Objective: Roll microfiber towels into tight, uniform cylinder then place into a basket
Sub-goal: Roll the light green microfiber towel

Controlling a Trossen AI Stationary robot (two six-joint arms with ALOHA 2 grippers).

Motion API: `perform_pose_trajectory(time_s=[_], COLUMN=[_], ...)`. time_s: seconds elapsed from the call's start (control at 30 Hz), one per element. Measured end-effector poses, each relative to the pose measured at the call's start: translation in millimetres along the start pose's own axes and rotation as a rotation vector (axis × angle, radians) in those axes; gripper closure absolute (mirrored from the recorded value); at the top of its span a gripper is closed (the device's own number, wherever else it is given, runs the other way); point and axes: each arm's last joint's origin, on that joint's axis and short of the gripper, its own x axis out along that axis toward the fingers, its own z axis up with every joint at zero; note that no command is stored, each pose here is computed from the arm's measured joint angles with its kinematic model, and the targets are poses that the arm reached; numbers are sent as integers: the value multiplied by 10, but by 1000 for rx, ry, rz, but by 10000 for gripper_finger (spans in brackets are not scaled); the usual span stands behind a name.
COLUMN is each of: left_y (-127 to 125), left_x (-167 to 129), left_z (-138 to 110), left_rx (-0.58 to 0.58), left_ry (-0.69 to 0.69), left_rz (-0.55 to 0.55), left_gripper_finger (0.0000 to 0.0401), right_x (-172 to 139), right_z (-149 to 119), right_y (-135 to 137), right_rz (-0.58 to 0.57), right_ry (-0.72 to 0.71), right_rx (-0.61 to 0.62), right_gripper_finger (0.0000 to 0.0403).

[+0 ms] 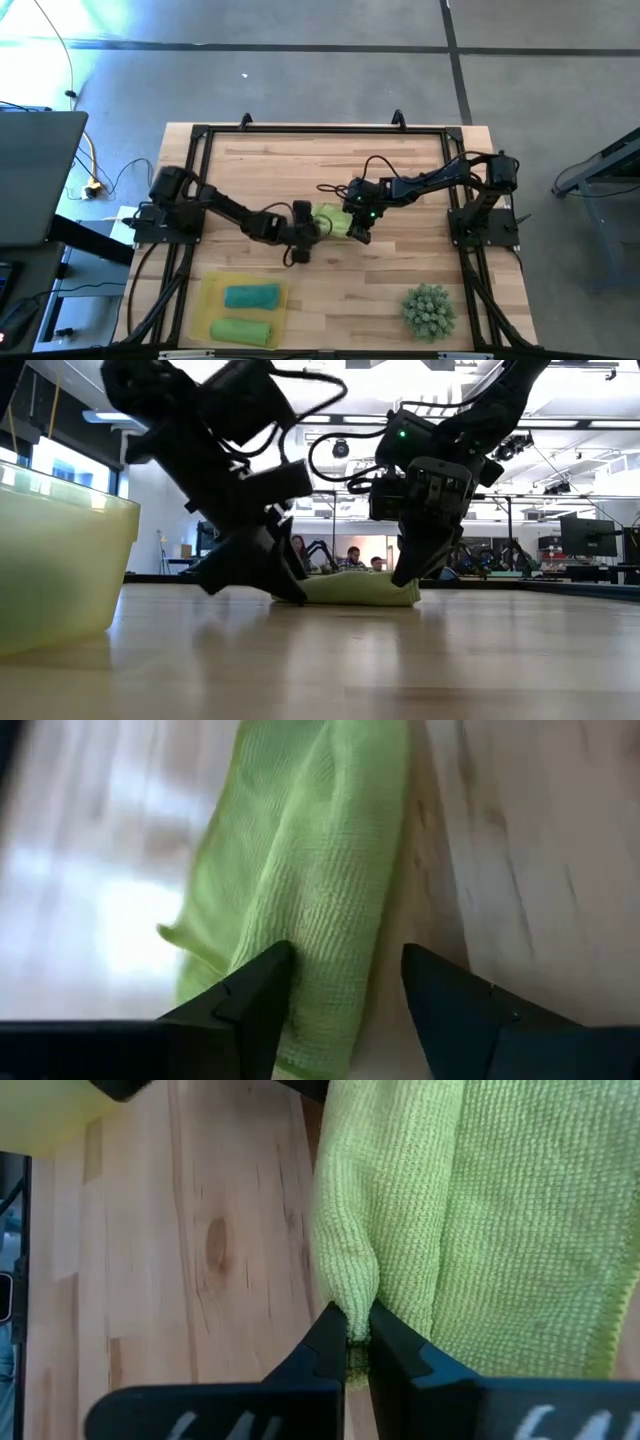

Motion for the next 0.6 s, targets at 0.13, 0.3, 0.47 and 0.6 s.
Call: perform_pose_trajectory(time_s=[0.13,0.3,0.47,0.6], left_y=[107,213,290,359], left_x=[51,98,134,169], left_z=[-48,-114,-133,-145], left_rx=[-224,-475,-640,-776], left_ry=[45,124,152,180], left_rz=[-109,-203,-299,-473], left_gripper_finger=[243,311,384,389], right_x=[0,-6,-94,-234], right_z=[0,7,26,25], right_y=[0,4,59,137], right_rz=[0,0,4,8], right_ry=[0,-5,-21,-25], right_rx=[-28,-116,-224,-332], right_gripper_finger=[400,379,318,269])
